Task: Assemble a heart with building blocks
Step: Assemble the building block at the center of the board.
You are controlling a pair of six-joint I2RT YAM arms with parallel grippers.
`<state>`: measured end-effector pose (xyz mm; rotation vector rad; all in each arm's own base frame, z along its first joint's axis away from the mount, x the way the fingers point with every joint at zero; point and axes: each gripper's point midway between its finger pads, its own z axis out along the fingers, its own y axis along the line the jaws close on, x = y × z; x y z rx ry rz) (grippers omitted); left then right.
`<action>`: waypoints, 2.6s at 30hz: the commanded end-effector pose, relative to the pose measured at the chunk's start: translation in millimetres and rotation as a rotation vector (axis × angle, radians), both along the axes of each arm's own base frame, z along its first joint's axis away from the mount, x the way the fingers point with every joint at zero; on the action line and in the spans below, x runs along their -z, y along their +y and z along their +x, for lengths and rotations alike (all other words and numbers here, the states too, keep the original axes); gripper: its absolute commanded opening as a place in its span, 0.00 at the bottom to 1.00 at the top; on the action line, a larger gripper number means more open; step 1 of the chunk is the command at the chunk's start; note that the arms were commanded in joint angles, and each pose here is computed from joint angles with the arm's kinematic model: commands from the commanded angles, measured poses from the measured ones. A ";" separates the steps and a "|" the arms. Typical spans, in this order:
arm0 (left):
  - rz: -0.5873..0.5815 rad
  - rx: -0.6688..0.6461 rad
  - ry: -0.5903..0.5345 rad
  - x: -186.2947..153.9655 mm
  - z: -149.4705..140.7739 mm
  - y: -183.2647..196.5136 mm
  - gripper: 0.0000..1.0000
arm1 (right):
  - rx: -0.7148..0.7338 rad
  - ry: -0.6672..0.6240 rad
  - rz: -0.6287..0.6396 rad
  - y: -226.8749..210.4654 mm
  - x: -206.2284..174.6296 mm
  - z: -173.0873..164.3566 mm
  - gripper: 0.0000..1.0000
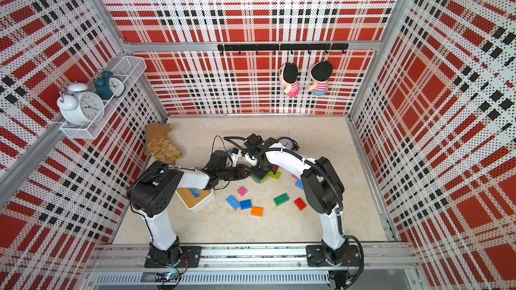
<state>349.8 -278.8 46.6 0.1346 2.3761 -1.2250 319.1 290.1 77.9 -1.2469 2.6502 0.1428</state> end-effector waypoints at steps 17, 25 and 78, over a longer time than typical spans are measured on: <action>0.037 -0.001 0.021 20.3 -7.7 8.4 0.34 | 0.064 0.087 -0.033 -6.0 16.6 -15.8 0.29; 0.047 -0.003 0.031 25.6 -10.6 10.1 0.33 | 0.090 0.108 -0.033 -9.1 23.1 -22.5 0.28; 0.058 -0.018 0.050 31.6 -13.7 16.5 0.28 | 0.131 -0.014 -0.039 -5.3 10.4 -8.3 0.42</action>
